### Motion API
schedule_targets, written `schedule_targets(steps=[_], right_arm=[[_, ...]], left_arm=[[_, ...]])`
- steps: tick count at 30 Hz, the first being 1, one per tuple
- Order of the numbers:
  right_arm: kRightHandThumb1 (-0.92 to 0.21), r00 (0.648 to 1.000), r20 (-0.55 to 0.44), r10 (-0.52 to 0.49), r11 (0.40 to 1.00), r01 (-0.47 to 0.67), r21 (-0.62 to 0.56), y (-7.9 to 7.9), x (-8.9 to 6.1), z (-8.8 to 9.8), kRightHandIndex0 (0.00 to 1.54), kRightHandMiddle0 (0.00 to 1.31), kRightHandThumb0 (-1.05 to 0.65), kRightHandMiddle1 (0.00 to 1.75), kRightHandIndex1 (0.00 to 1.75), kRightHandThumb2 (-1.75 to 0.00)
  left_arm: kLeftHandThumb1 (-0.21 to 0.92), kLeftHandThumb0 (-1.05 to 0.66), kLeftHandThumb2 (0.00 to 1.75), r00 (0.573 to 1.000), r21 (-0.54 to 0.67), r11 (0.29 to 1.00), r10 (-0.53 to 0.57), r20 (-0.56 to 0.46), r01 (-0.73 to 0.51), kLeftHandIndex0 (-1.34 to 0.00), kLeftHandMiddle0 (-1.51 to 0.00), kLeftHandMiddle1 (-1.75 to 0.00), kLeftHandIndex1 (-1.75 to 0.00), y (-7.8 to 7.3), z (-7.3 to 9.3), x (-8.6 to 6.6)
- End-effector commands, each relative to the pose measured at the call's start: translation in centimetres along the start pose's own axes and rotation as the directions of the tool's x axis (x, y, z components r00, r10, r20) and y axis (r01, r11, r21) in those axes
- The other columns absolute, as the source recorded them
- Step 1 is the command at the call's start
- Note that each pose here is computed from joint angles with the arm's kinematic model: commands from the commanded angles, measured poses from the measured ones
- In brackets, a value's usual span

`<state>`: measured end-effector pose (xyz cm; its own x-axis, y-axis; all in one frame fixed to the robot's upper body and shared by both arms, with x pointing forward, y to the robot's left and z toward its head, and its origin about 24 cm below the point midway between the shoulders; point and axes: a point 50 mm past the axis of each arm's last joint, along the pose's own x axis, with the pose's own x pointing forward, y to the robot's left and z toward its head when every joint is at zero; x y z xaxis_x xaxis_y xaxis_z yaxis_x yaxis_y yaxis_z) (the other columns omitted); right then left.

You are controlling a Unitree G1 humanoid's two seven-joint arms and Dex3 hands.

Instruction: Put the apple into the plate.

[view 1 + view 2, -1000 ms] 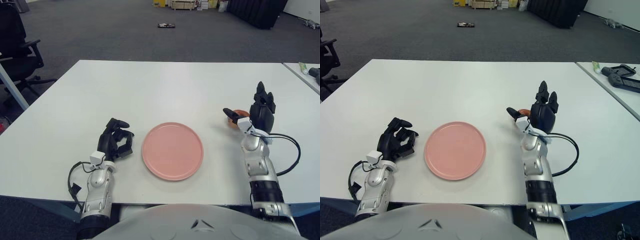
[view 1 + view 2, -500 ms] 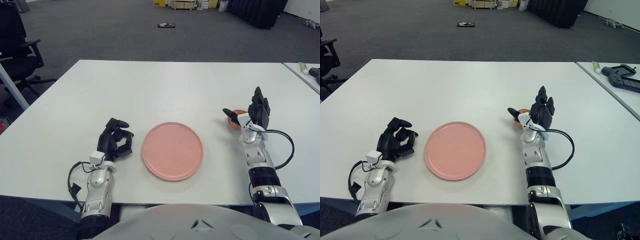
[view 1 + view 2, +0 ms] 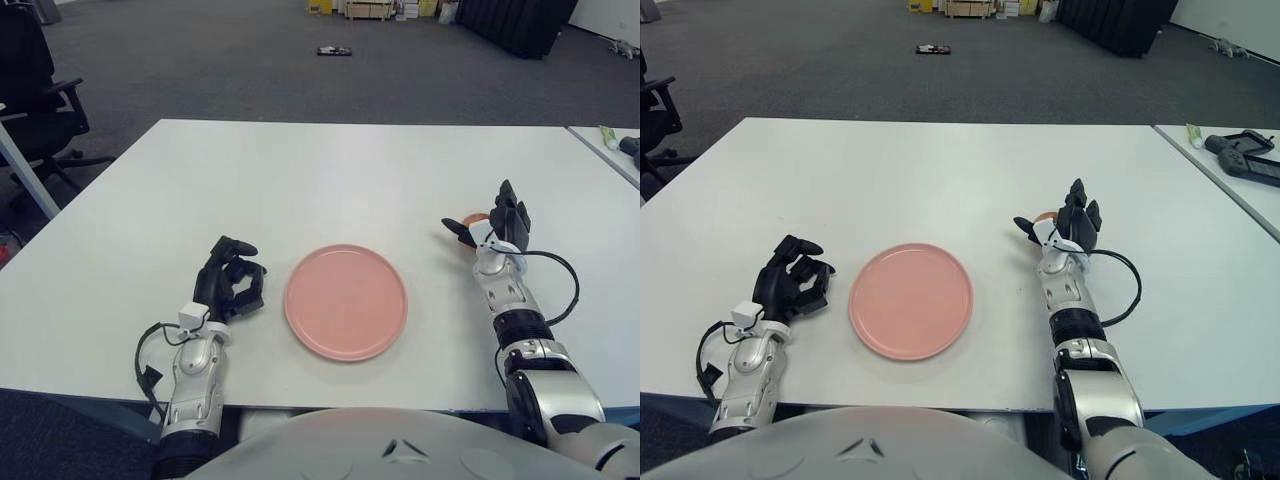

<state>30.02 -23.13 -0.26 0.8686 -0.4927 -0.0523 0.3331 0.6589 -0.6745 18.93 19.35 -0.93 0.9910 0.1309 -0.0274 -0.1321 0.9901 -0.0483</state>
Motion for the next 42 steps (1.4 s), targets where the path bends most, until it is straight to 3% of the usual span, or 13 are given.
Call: schedule_targets(steps=[1, 6, 10, 19, 30, 36, 42], right_arm=[[-0.71, 0.997, -0.065, 0.044, 0.999, -0.045, -0.004, 1.0, -0.4, -1.5, 0.00, 0.00, -1.05, 0.00, 0.00, -0.25], [-0.72, 0.992, -0.101, 0.072, 0.997, -0.073, -0.007, 1.5, -0.7, -2.4, 0.00, 0.00, -1.05, 0.00, 0.00, -0.23], [-0.73, 0.988, -0.122, 0.096, 0.995, -0.100, -0.026, 2.4, -1.9, -4.0, 0.00, 0.00, -1.05, 0.00, 0.00, -0.22], [-0.78, 0.974, -0.172, 0.145, 0.983, -0.161, -0.086, 3.1, -2.7, -4.6, 0.00, 0.00, -1.00, 0.00, 0.00, -0.22], [-0.82, 0.960, -0.246, 0.136, 0.973, -0.177, -0.151, 3.4, -3.4, -4.8, 0.00, 0.00, -0.87, 0.00, 0.00, -0.25], [-0.66, 0.956, -0.271, 0.117, 0.970, -0.168, -0.174, 3.1, -3.4, -4.9, 0.00, 0.00, -0.76, 0.04, 0.00, -0.60], [-0.62, 0.955, -0.285, 0.080, 0.972, -0.138, -0.191, 2.8, -3.3, -4.8, 0.05, 0.00, -0.68, 0.22, 0.04, -0.72]], left_arm=[[0.39, -0.01, 1.18, 1.000, 0.017, 1.000, 0.005, -0.014, -0.005, -0.41, -0.59, -1.56, -1.75, 0.1, -0.1, 0.0], [0.39, -0.01, 1.18, 1.000, 0.011, 1.000, 0.000, -0.011, 0.000, -0.40, -0.60, -1.56, -1.75, 0.1, -0.1, -0.1], [0.39, -0.01, 1.17, 1.000, 0.003, 1.000, -0.003, -0.009, 0.003, -0.40, -0.61, -1.54, -1.75, 0.1, 0.0, -0.1], [0.39, -0.01, 1.18, 1.000, -0.002, 1.000, -0.002, -0.014, 0.002, -0.38, -0.60, -1.56, -1.75, 0.1, 0.0, 0.0], [0.40, -0.01, 1.18, 1.000, 0.001, 1.000, -0.009, -0.009, 0.009, -0.40, -0.58, -1.57, -1.75, 0.1, 0.1, 0.0], [0.40, -0.01, 1.17, 1.000, -0.002, 1.000, -0.002, -0.012, 0.002, -0.41, -0.59, -1.55, -1.75, 0.1, 0.0, 0.0], [0.40, -0.01, 1.17, 1.000, -0.010, 1.000, -0.001, -0.015, 0.000, -0.40, -0.60, -1.54, -1.75, 0.0, 0.0, -0.1]])
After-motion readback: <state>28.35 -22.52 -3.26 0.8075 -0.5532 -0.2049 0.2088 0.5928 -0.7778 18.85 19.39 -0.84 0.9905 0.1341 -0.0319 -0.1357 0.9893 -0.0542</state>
